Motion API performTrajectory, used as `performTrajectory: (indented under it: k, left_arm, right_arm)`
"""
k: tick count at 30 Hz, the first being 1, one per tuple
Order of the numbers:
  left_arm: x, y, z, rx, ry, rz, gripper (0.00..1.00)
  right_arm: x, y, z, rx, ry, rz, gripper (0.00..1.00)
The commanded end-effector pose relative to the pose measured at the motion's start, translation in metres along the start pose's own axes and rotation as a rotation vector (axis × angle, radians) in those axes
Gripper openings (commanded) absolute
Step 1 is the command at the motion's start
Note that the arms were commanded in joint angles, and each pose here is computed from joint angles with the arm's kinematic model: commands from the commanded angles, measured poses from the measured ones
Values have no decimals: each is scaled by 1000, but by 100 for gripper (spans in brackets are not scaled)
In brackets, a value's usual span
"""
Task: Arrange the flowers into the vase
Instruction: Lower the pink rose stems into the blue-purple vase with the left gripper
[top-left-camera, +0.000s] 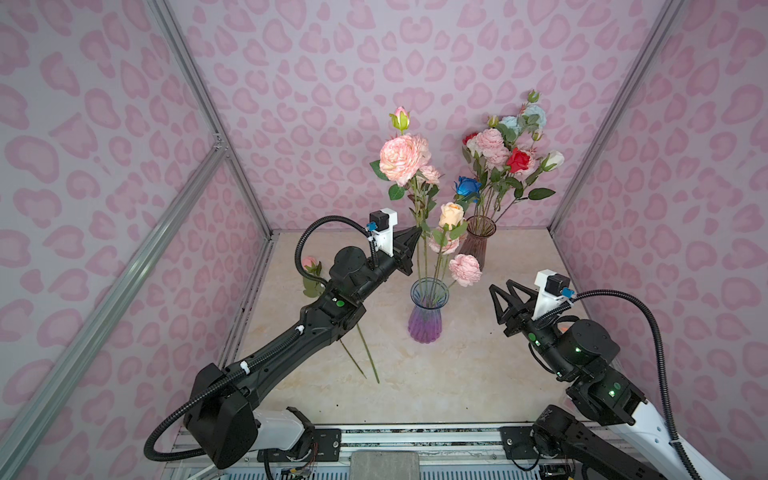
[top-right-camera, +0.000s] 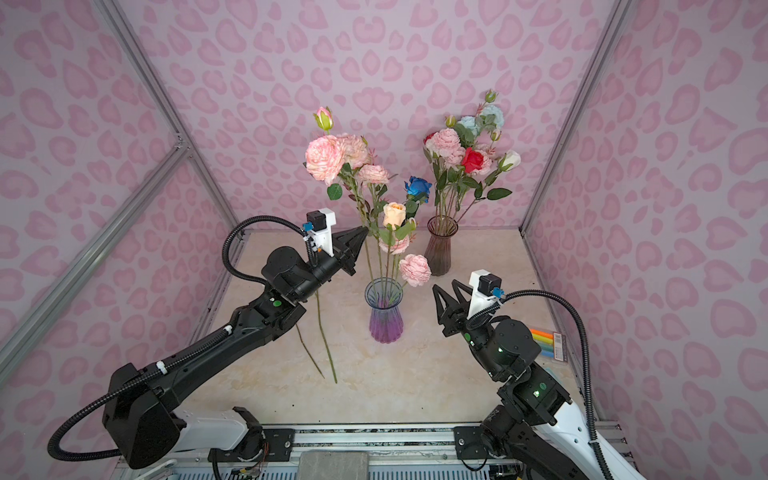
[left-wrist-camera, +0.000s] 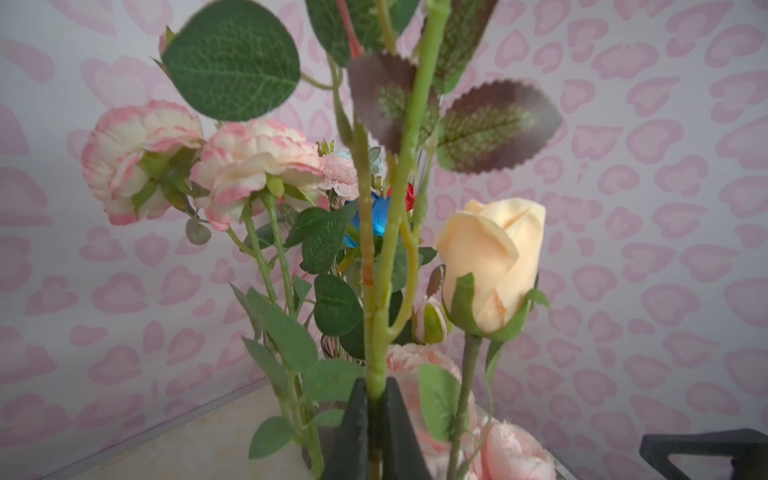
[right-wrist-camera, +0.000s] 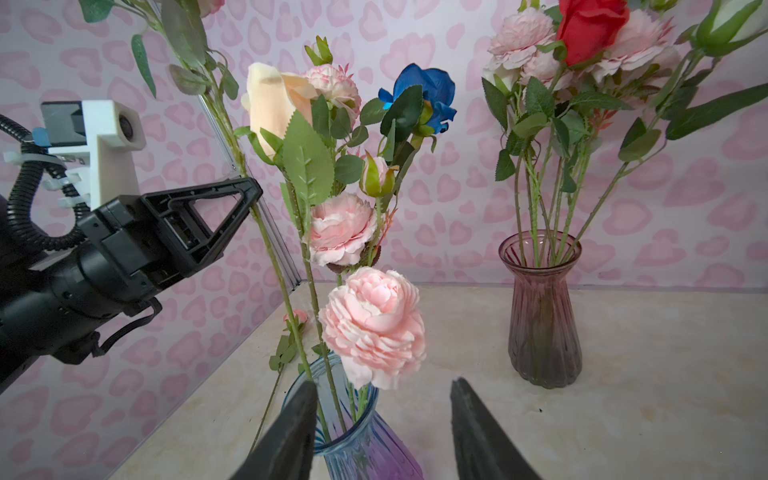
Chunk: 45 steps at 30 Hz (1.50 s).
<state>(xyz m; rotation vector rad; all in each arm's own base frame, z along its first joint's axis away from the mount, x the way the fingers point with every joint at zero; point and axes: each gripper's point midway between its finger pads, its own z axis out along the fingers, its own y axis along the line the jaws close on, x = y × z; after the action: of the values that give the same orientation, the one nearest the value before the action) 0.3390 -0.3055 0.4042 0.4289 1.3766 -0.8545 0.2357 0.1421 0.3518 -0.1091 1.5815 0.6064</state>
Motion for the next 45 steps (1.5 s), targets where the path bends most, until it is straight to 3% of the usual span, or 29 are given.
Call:
performTrajectory:
  k: [1, 13, 17, 27, 45]
  left_arm:
    - [4, -6, -1, 9, -24, -16, 3]
    - [51, -5, -8, -32, 93, -38, 18]
    - [62, 10, -19, -117, 115, -52, 26]
    - [62, 16, -47, -169, 155, 0, 43]
    - [66, 27, -76, -248, 195, 25, 44]
  right_arm:
    - [0, -1, 1, 2, -14, 17, 53]
    - [6, -5, 0, 19, -4, 19, 55]
    - [7, -5, 0, 14, -2, 18, 55]
    - [7, -4, 2, 9, -4, 24, 55]
    - [8, -3, 2, 6, -4, 30, 55]
